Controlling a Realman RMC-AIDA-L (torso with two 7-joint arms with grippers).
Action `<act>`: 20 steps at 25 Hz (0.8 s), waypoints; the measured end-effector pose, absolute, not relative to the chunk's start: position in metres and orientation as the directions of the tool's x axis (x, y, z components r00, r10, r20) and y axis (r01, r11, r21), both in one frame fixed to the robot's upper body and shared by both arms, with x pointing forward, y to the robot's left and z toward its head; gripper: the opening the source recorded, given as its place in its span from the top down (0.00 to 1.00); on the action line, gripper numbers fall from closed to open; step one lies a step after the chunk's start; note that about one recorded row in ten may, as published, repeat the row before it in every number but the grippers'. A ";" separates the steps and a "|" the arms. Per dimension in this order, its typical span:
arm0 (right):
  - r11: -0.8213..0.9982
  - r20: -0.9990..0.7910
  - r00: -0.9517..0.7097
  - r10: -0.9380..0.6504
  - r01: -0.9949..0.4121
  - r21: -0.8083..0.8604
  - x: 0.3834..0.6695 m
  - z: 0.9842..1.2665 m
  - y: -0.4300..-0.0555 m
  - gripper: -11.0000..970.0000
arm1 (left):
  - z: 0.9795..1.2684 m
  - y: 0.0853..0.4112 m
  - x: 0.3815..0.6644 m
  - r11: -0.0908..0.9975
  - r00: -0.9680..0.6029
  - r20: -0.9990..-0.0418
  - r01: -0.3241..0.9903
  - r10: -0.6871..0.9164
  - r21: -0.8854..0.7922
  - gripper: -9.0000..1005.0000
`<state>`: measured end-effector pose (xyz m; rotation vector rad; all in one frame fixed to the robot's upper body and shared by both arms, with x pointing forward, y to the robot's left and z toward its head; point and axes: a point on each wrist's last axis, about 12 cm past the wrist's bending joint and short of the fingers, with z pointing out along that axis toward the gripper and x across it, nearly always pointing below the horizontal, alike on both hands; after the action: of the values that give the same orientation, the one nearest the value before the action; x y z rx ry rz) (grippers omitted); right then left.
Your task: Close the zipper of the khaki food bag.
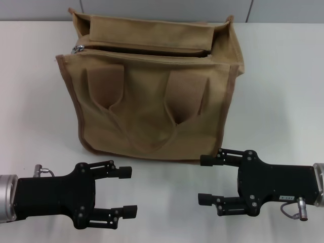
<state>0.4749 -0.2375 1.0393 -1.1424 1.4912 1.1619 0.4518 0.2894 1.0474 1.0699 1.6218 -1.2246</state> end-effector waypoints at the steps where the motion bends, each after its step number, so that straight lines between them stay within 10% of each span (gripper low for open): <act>1: 0.132 -0.976 -0.169 -0.134 -0.980 0.151 0.475 1.039 -0.238 0.19 | 1.047 0.289 0.452 0.166 -0.303 -0.941 0.946 0.148 -0.278 0.17; 20: 0.139 -0.977 -0.168 -0.129 -0.979 0.150 0.476 1.040 -0.238 0.19 | 1.052 0.288 0.451 0.151 -0.282 -0.954 0.952 0.106 -0.265 0.18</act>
<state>0.4756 -0.2380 1.0397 -1.1334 1.4902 1.1570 0.4514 0.2882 1.0524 1.0531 1.5692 -1.2416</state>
